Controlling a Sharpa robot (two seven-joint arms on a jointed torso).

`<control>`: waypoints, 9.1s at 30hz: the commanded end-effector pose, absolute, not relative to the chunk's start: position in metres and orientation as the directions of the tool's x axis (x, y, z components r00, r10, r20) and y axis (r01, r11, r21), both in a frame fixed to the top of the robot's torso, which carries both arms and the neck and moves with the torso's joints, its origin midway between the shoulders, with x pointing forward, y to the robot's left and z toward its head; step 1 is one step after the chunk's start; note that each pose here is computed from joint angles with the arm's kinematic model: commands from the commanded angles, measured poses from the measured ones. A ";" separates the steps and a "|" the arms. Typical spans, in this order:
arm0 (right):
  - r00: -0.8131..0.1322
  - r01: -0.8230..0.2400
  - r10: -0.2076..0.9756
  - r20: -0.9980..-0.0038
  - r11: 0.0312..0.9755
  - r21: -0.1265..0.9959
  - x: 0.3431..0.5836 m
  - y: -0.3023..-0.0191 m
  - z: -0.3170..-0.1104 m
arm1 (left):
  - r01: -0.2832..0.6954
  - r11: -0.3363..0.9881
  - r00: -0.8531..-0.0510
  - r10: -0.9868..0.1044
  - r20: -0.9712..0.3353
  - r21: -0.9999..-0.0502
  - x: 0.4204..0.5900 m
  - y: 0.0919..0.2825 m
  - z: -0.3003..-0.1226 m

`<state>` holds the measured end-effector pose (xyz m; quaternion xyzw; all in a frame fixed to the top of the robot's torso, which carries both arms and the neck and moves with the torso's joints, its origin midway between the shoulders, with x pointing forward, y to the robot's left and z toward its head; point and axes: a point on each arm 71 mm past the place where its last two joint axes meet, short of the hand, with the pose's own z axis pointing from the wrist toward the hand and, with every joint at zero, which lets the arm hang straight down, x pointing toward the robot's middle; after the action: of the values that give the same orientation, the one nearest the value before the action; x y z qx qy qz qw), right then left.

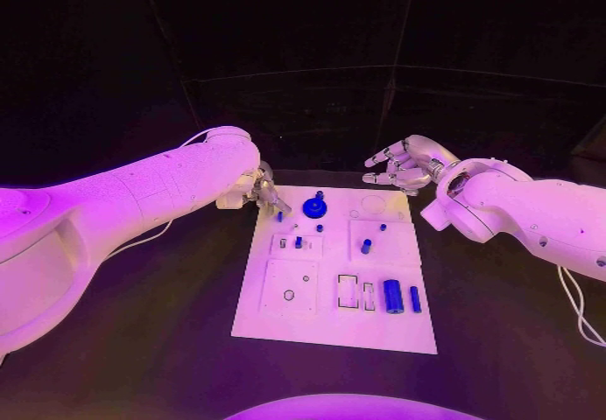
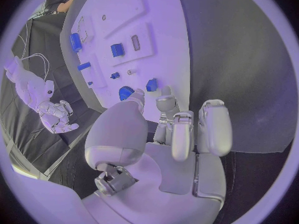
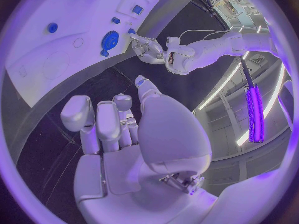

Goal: Assemble the parts on the task board

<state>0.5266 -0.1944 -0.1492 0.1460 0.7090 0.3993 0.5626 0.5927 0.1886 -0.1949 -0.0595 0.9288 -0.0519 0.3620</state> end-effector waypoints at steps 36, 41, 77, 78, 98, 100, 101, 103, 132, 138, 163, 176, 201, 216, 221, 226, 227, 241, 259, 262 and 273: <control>-0.342 -0.247 0.650 -0.679 0.635 0.732 0.528 -0.191 -0.149 | -0.028 0.987 -0.739 -0.125 -0.662 -0.156 0.590 0.181 -0.194; -0.343 -0.246 0.650 -0.679 0.635 0.732 0.528 -0.191 -0.149 | -0.027 0.988 -0.739 -0.124 -0.662 -0.155 0.590 0.180 -0.194; -0.358 -0.224 0.639 -0.681 0.649 0.727 0.530 -0.192 -0.152 | -0.073 0.930 -0.662 -0.315 -0.680 -0.360 0.582 0.184 -0.186; -0.357 -0.225 0.639 -0.681 0.649 0.727 0.530 -0.192 -0.152 | -0.072 0.926 -0.653 -0.324 -0.684 -0.370 0.581 0.184 -0.184; -0.290 -0.272 0.668 -0.685 0.629 0.728 0.530 -0.198 -0.146 | 0.009 0.920 -0.624 -0.300 -0.722 -0.391 0.525 0.198 -0.202; -0.277 -0.278 0.673 -0.686 0.627 0.728 0.530 -0.199 -0.145 | 0.022 0.925 -0.625 -0.285 -0.727 -0.380 0.521 0.197 -0.207; -0.271 -0.279 0.676 -0.685 0.626 0.728 0.530 -0.199 -0.145 | 0.027 0.926 -0.624 -0.278 -0.730 -0.376 0.520 0.197 -0.209; -0.261 -0.280 0.680 -0.685 0.625 0.728 0.531 -0.201 -0.144 | 0.036 0.929 -0.624 -0.267 -0.734 -0.368 0.517 0.196 -0.213; -0.233 -0.277 0.696 -0.679 0.622 0.732 0.531 -0.203 -0.143 | 0.056 0.939 -0.660 -0.219 -0.719 -0.338 0.503 0.191 -0.227; -0.225 -0.279 0.700 -0.678 0.620 0.733 0.531 -0.203 -0.142 | 0.053 0.940 -0.658 -0.221 -0.720 -0.337 0.504 0.189 -0.227; -0.228 -0.272 0.702 -0.675 0.620 0.736 0.533 -0.202 -0.143 | 0.042 0.947 -0.681 -0.206 -0.703 -0.318 0.503 0.186 -0.230; -0.228 -0.272 0.703 -0.674 0.619 0.737 0.533 -0.202 -0.143 | 0.038 0.946 -0.673 -0.213 -0.709 -0.321 0.504 0.184 -0.230; -0.231 -0.267 0.707 -0.669 0.615 0.742 0.534 -0.202 -0.144 | 0.026 0.952 -0.672 -0.209 -0.711 -0.304 0.508 0.183 -0.228; -0.243 -0.273 0.708 -0.663 0.606 0.747 0.533 -0.201 -0.144 | 0.003 0.955 -0.662 -0.221 -0.716 -0.298 0.513 0.187 -0.229; -0.241 -0.275 0.704 -0.668 0.610 0.743 0.533 -0.201 -0.144 | 0.003 0.951 -0.656 -0.231 -0.719 -0.308 0.514 0.188 -0.228; -0.240 -0.274 0.703 -0.670 0.612 0.741 0.534 -0.202 -0.144 | -0.011 0.927 -0.630 -0.298 -0.717 -0.376 0.515 0.188 -0.225; -0.240 -0.274 0.703 -0.670 0.613 0.741 0.534 -0.202 -0.144 | -0.017 0.918 -0.618 -0.322 -0.717 -0.397 0.516 0.189 -0.224; -0.245 -0.278 0.697 -0.673 0.615 0.738 0.535 -0.200 -0.145 | 0.050 0.762 -0.494 -0.543 -0.679 -0.646 0.523 0.188 -0.204; -0.258 -0.281 0.694 -0.672 0.612 0.739 0.534 -0.196 -0.145 | 0.532 0.689 -0.382 -0.323 -0.866 -0.492 0.532 0.134 -0.194; -0.260 -0.281 0.693 -0.672 0.611 0.740 0.534 -0.195 -0.145 | 0.544 0.705 -0.386 -0.272 -0.881 -0.456 0.533 0.128 -0.199; -0.257 -0.283 0.695 -0.671 0.610 0.740 0.534 -0.194 -0.145 | 0.539 0.756 -0.419 -0.144 -0.897 -0.372 0.539 0.113 -0.215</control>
<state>0.5345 -0.1955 -0.1468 0.1570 0.6775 0.4108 0.5896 0.5389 0.1144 -0.2122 0.0992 0.7643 -0.3464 0.5348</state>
